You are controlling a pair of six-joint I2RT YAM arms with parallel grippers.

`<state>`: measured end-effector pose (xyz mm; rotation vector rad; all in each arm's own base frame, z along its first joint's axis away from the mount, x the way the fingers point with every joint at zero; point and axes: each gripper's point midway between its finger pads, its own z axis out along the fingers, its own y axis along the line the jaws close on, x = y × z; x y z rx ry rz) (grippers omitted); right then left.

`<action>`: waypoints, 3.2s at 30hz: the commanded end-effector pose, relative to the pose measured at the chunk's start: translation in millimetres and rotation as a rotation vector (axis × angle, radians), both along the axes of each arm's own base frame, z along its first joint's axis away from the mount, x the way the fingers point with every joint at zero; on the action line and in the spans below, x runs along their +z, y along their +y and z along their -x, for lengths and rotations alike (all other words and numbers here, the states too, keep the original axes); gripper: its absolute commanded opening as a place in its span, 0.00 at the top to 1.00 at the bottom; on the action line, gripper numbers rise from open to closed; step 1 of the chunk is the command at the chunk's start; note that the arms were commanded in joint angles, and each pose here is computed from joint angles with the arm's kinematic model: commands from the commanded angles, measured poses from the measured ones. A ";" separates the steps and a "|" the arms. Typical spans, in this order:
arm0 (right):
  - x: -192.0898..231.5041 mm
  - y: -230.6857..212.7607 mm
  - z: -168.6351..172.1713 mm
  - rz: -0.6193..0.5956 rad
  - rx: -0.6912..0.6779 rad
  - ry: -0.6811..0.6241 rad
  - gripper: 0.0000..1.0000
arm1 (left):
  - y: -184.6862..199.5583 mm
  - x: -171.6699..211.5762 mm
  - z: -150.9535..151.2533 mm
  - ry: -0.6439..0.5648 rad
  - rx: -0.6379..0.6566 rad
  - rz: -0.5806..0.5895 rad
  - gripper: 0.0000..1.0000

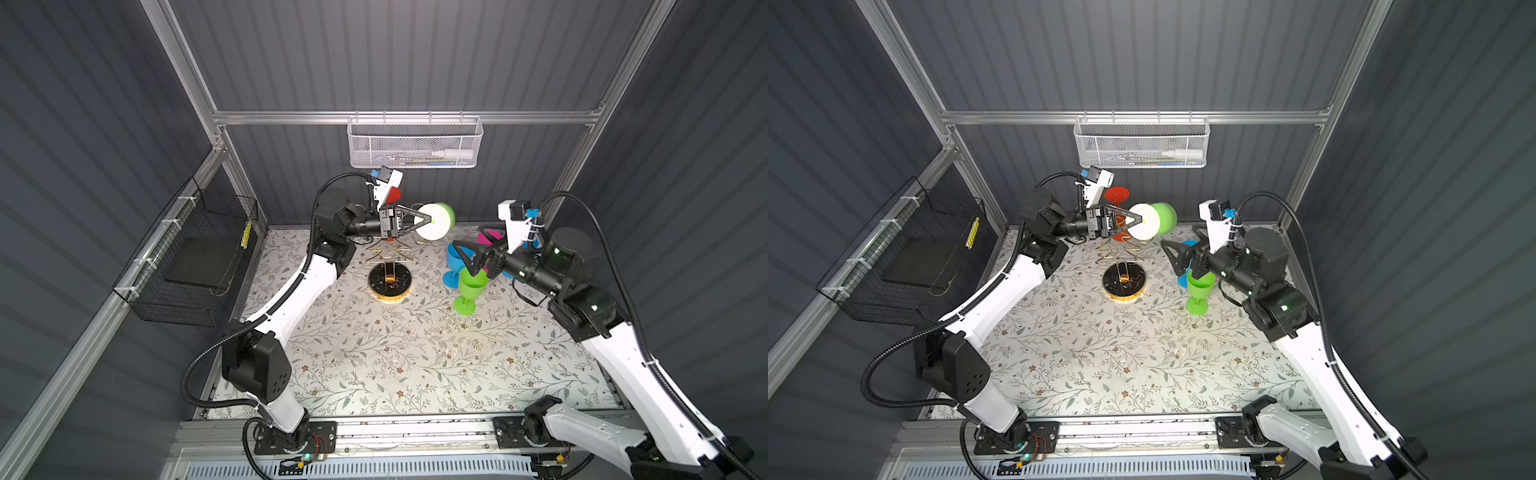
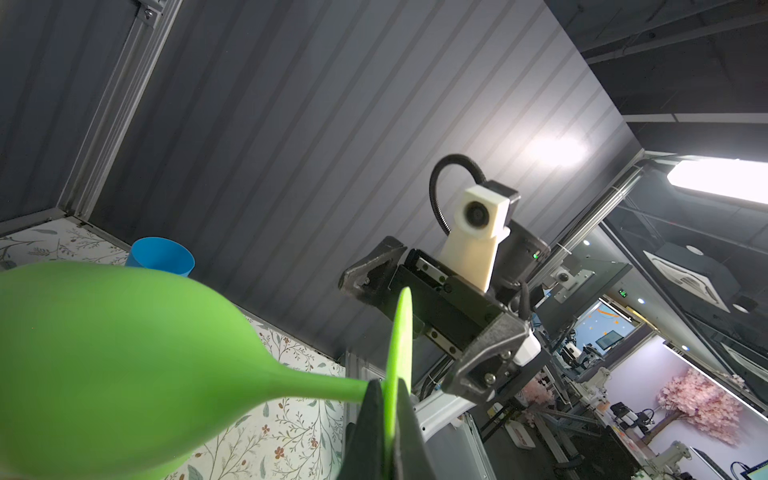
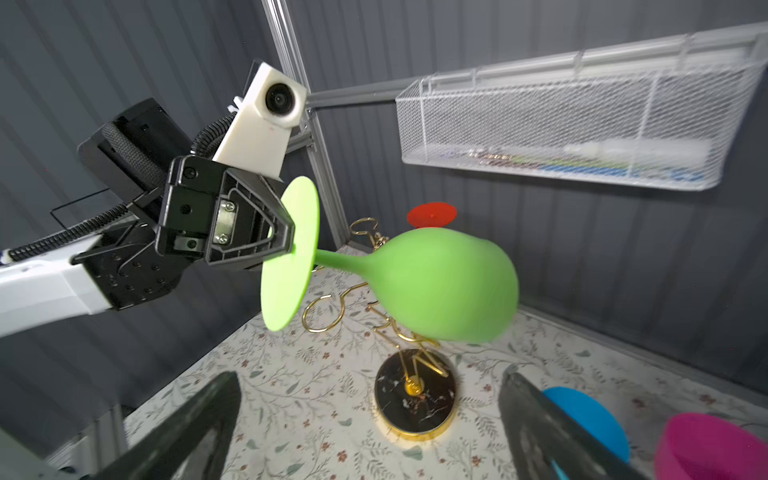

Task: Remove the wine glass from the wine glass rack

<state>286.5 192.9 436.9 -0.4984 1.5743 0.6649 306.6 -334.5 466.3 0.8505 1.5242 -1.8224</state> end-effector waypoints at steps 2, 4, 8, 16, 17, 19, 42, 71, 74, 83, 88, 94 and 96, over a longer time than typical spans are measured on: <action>-3.9 -9.8 -17.6 0.105 -0.095 -0.176 0.01 | 4.1 20.9 15.9 0.001 -0.035 0.014 1.00; -8.3 -6.6 -21.9 0.125 -0.090 -0.213 0.01 | 4.9 22.8 18.7 0.000 -0.043 0.016 1.00; -12.4 4.0 -30.2 0.155 -0.061 -0.288 0.01 | 5.8 23.9 21.8 0.008 -0.054 0.014 1.00; -14.5 14.7 -47.6 0.191 -0.058 -0.383 0.01 | 7.0 25.5 27.7 0.031 -0.085 0.004 1.00; -18.9 16.4 -54.3 0.198 -0.065 -0.378 0.01 | 7.4 25.4 28.0 0.031 -0.085 0.004 1.00; -21.9 17.4 -61.8 0.203 -0.079 -0.381 0.01 | 7.7 26.0 29.6 0.031 -0.088 0.002 1.00; -29.3 54.5 -95.6 0.194 -0.002 -0.354 0.01 | 9.5 29.5 36.8 0.035 -0.124 0.000 1.00; -38.4 38.4 -60.4 0.156 -0.004 -0.155 0.33 | 15.7 31.5 12.3 -0.013 -0.029 0.003 0.44; -39.4 32.2 -48.1 0.147 0.002 -0.078 0.33 | 21.6 28.7 -1.9 -0.086 0.087 0.005 0.39; -49.8 21.3 -8.1 0.154 0.053 0.224 0.35 | 41.5 14.6 -39.5 -0.576 0.539 0.008 0.30; -56.8 18.8 3.5 0.148 0.063 0.346 0.35 | 31.4 -6.0 -44.5 -0.783 0.515 -0.009 0.34; -63.5 25.7 12.9 0.134 0.117 0.424 0.36 | 24.4 -20.2 -28.5 -1.099 0.482 0.012 0.36; -65.9 27.8 13.7 0.127 0.128 0.444 0.36 | 21.9 -24.0 -24.0 -1.197 0.479 0.011 0.37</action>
